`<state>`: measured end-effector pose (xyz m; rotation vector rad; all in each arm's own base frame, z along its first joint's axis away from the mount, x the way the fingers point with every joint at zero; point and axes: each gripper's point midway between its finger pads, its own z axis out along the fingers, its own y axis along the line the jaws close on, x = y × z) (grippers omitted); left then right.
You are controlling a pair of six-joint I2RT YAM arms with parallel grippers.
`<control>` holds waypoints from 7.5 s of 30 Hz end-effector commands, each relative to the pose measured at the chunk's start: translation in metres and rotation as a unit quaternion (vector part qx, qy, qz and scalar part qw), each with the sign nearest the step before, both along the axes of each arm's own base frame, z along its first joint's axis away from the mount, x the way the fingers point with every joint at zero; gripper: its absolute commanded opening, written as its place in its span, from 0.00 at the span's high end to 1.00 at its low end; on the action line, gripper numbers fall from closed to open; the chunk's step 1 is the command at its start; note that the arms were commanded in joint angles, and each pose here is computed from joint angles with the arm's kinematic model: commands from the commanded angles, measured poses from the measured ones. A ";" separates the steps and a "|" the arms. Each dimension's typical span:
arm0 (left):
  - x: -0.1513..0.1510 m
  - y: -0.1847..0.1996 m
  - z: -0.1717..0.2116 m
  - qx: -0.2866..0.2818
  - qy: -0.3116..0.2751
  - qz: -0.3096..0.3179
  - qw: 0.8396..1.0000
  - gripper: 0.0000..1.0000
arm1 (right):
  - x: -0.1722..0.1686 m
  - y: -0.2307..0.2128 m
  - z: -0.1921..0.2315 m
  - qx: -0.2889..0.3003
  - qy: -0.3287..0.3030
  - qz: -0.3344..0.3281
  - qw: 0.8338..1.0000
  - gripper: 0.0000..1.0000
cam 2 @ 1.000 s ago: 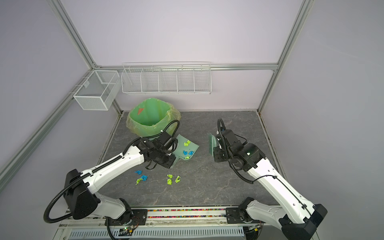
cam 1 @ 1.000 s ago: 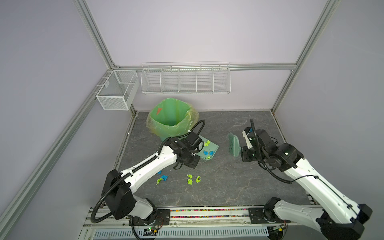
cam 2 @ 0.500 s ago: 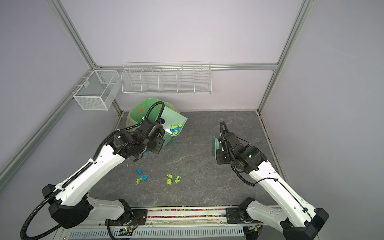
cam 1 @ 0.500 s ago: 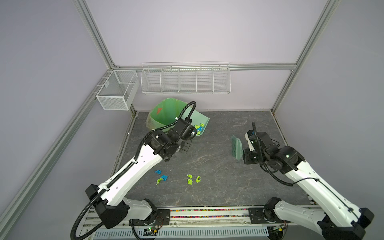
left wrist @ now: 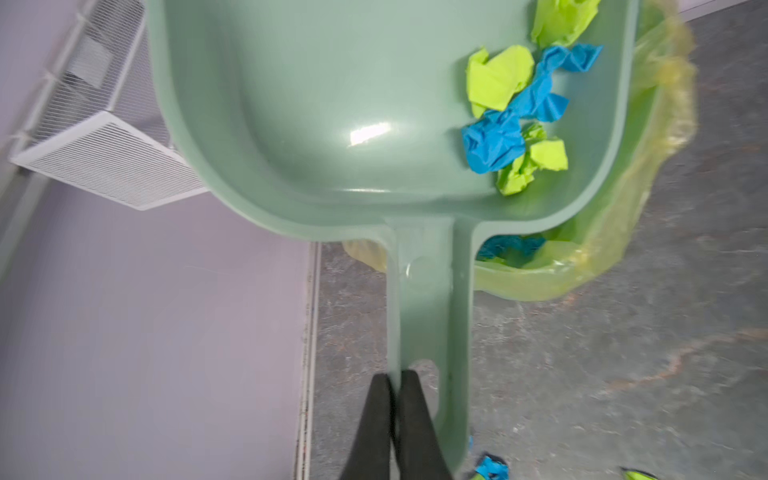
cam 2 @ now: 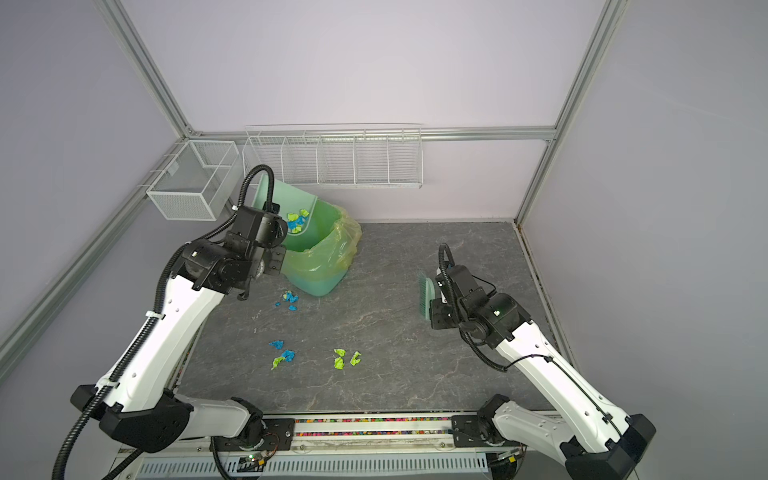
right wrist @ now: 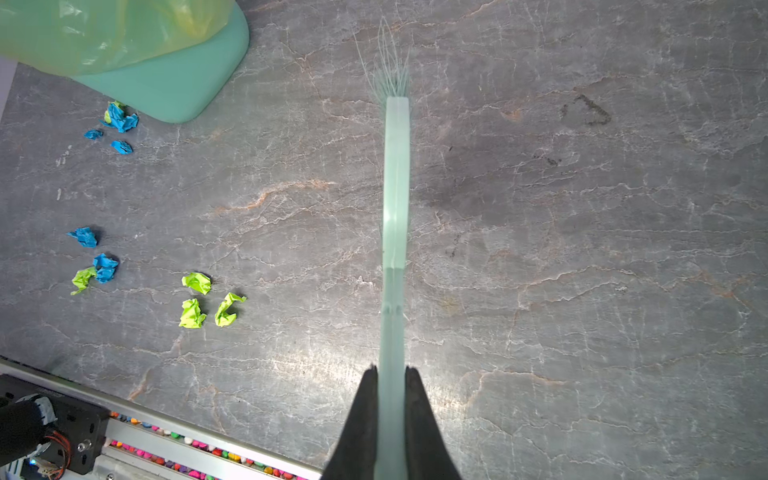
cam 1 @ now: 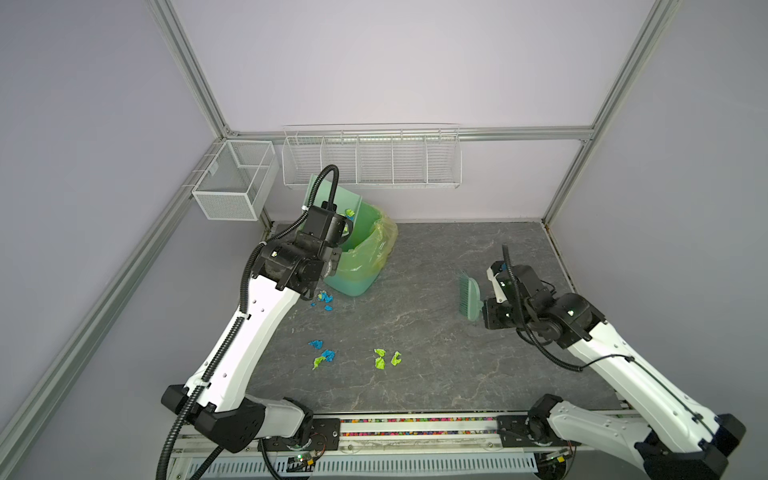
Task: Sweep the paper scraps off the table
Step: 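Tip the dustpan over the green bin with the left gripper to empty it, then lower the dustpan beside the lime-green scraps with the left gripper while the right brush approaches, then sweep the lime-green scraps into the dustpan with the right brush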
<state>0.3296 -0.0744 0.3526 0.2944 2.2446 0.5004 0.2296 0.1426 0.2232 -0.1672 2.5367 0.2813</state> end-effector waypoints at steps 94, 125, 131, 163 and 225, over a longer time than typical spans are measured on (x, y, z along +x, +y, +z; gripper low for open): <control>0.034 0.004 0.015 0.129 -0.079 0.009 0.988 1.00 | 0.014 0.033 0.000 0.062 -0.009 0.047 0.997 0.93; -0.050 -0.055 -0.035 -0.171 0.116 -0.127 0.970 1.00 | -0.055 0.154 -0.007 0.203 0.155 0.207 0.944 0.93; -0.056 -0.069 -0.040 -0.200 0.137 -0.150 0.959 1.00 | -0.065 0.182 -0.019 0.210 0.196 0.231 0.930 0.93; -0.114 -0.089 -0.114 -0.253 0.247 -0.195 0.915 1.00 | -0.021 0.061 -0.081 0.064 0.271 0.129 0.952 0.93; -0.250 -0.139 -0.272 -0.164 0.468 -0.161 0.853 1.00 | -0.013 0.007 -0.063 -0.083 0.204 0.077 0.972 0.93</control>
